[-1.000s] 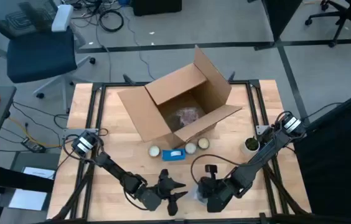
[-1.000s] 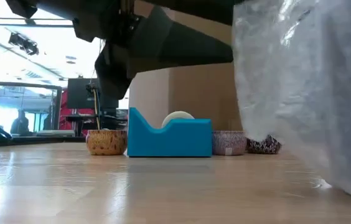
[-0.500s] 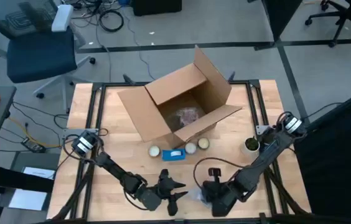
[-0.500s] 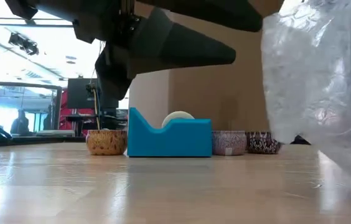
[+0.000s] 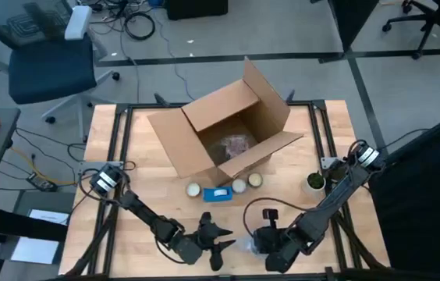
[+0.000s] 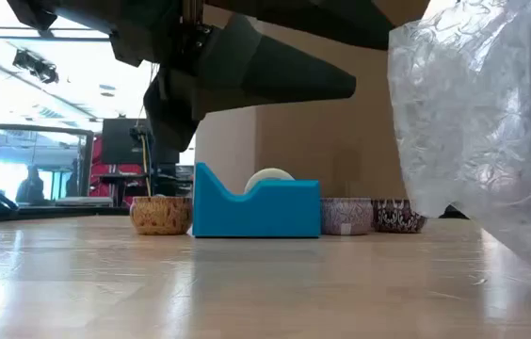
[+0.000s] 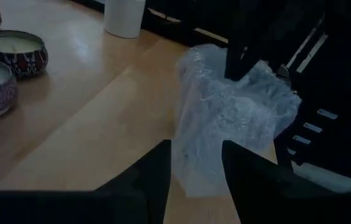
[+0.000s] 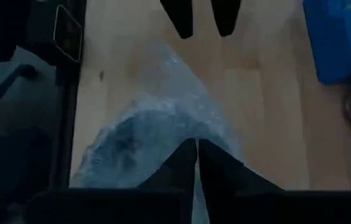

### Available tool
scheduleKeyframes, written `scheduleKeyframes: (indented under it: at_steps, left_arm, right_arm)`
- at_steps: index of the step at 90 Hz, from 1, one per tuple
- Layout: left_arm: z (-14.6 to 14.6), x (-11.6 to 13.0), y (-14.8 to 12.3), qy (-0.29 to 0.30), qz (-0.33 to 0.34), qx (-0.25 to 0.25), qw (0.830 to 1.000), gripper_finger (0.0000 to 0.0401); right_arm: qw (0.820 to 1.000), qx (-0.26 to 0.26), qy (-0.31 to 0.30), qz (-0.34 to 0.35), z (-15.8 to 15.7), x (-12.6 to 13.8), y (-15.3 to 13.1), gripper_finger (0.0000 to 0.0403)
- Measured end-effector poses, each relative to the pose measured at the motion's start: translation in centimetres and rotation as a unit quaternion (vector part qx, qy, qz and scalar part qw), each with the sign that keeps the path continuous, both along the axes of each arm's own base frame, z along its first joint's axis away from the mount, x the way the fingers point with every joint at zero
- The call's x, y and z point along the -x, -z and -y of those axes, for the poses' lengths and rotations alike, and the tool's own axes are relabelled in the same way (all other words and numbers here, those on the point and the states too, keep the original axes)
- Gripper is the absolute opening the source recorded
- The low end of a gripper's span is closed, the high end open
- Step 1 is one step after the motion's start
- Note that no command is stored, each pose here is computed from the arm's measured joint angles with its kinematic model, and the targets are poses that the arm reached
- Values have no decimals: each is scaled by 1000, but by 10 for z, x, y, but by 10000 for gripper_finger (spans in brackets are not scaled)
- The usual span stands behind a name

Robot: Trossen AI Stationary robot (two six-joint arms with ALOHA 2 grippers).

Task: Wrap mug
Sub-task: Wrap the purple mug with the bubble wrap

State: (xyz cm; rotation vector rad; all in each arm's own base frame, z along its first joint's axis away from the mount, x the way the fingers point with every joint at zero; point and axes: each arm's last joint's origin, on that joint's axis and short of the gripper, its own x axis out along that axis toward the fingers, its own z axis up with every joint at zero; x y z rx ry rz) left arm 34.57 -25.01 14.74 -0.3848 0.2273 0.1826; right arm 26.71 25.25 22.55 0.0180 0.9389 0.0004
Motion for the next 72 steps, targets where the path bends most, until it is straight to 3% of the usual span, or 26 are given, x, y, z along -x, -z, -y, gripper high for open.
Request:
scheduleKeyframes:
  at_steps: [32, 50, 72]
  left_arm:
    - [0, 0, 0, -1, 0, -1, 1000, 129]
    - [-2, -1, 0, -2, 0, -2, 1000, 129]
    - [-2, -1, 0, -3, 0, -3, 1000, 129]
  right_arm:
    - [999, -46, 9, -28, 7, 3, 32, 0]
    - [997, -58, -22, -44, 2, 2, 16, 0]
    - [998, -55, -42, -9, -3, 6, -20, 0]
